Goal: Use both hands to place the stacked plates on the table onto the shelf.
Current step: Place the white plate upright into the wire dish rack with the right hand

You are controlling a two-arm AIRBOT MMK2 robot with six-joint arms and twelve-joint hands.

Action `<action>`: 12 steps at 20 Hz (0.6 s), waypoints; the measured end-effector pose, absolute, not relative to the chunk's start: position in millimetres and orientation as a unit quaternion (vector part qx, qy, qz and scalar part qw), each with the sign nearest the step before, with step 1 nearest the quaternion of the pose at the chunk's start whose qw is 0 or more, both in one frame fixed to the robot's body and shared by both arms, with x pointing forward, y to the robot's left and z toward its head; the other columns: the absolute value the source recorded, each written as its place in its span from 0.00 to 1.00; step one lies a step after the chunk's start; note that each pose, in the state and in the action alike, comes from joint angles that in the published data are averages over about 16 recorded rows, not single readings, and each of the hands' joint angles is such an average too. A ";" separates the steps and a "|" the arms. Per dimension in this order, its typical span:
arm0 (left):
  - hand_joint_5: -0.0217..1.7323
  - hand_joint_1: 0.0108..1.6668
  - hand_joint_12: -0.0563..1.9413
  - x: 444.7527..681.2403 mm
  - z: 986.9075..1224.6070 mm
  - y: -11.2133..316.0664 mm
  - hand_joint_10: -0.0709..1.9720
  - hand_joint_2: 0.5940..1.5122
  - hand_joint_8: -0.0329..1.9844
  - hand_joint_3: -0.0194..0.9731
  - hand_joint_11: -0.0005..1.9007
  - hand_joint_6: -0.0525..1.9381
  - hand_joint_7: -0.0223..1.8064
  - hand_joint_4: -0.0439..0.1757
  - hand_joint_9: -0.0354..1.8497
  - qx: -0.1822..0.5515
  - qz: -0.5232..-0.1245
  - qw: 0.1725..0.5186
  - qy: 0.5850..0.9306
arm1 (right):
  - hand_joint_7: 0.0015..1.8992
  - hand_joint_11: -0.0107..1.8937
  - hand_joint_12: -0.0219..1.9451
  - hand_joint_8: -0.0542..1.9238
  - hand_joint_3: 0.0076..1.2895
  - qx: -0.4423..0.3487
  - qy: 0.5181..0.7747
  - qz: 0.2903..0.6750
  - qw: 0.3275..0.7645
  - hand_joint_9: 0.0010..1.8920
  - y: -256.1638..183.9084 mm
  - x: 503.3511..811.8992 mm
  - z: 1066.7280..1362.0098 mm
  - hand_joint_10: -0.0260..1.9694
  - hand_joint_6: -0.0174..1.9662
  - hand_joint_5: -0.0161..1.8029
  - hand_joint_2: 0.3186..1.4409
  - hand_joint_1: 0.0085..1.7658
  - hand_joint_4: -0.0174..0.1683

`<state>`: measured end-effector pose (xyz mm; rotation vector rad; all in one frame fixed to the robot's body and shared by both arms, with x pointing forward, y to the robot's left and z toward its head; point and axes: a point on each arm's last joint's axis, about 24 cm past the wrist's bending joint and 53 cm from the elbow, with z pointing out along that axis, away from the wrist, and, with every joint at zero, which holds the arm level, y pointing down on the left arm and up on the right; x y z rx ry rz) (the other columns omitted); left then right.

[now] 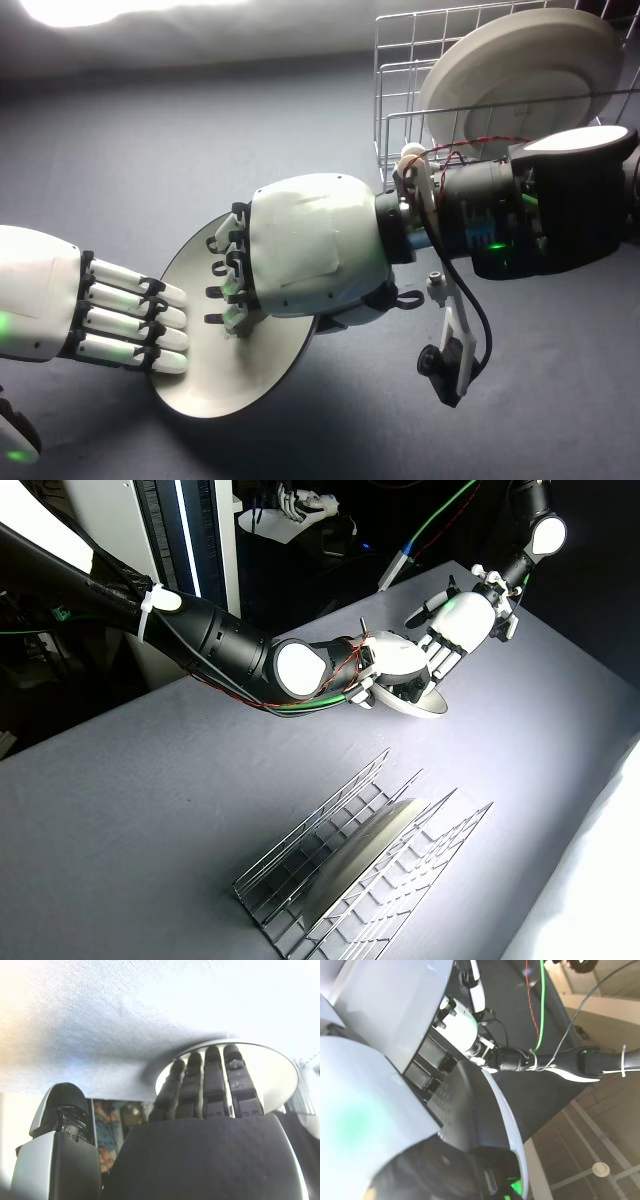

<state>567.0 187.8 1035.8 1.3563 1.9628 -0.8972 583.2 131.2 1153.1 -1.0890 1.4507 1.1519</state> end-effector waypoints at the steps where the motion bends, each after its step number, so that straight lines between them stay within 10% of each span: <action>1: 0.01 0.01 0.03 567.2 1037.9 186.9 0.04 0.60 0.01 0.04 0.01 0.01 0.01 0.15 0.02 0.509 -0.337 0.294 0.735 | 0.49 0.34 0.59 0.17 0.00 -0.445 0.593 0.472 0.477 0.50 130.5 583.5 1153.4 0.23 0.12 0.49 0.57 0.71 0.07; 12: 0.01 0.00 0.03 571.2 1104.6 169.6 0.04 0.60 0.02 0.04 0.01 0.03 0.02 0.19 0.03 0.499 -0.361 0.363 0.700 | 0.50 0.39 0.59 0.26 0.01 -0.421 0.599 0.481 0.483 0.53 113.6 588.5 1163.9 0.48 0.17 0.50 0.56 0.72 0.07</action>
